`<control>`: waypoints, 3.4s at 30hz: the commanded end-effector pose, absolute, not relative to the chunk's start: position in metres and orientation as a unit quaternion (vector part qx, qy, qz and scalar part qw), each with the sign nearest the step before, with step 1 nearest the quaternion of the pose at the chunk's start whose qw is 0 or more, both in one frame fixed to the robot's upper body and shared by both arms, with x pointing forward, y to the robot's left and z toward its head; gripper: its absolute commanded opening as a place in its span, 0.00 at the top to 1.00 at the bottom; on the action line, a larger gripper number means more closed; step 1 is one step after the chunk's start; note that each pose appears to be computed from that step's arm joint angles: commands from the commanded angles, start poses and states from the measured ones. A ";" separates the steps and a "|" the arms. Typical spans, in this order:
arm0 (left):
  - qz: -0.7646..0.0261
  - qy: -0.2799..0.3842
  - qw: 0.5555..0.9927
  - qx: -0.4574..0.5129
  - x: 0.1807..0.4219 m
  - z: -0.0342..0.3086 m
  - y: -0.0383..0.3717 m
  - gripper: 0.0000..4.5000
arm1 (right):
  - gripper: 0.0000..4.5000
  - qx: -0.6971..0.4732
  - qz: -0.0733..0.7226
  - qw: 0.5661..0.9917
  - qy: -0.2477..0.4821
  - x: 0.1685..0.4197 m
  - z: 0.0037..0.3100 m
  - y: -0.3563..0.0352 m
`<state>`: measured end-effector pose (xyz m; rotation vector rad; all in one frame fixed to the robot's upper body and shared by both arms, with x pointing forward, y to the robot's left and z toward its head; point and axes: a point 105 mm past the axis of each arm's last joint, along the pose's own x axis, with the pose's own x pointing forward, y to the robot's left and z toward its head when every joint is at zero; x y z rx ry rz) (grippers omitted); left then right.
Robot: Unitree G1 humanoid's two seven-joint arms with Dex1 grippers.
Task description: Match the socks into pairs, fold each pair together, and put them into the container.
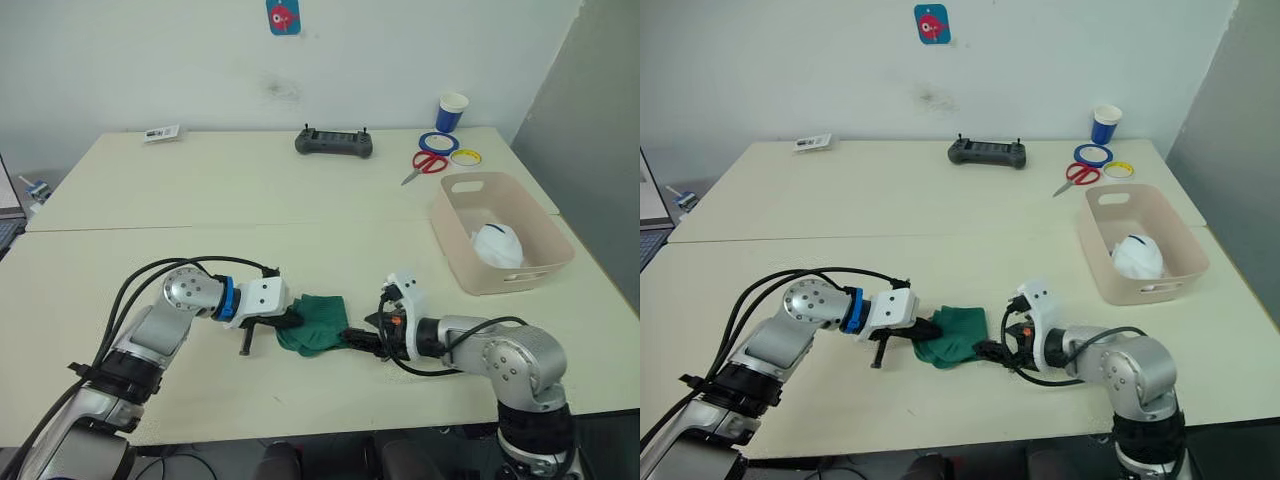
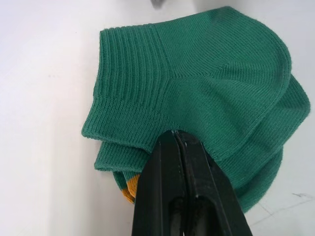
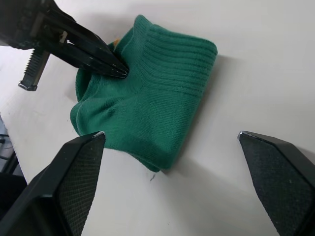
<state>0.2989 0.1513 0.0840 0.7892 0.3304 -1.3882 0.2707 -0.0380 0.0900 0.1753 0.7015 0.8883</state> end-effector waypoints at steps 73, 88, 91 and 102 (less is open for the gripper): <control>-0.728 0.019 0.665 0.168 0.293 0.213 0.043 0.01 | 1.00 -0.335 0.098 0.937 -0.011 0.251 0.296 -0.238; -0.730 0.013 0.662 0.170 0.282 0.211 0.037 0.01 | 1.00 -0.667 0.166 0.725 0.033 0.347 0.227 -0.280; -0.728 0.012 0.664 0.170 0.281 0.210 0.035 0.01 | 1.00 -0.661 0.203 0.719 0.071 0.352 0.210 -0.278; -0.719 0.009 0.673 0.174 0.284 0.209 0.032 0.00 | 0.47 -0.505 0.272 0.805 0.151 0.337 0.232 -0.261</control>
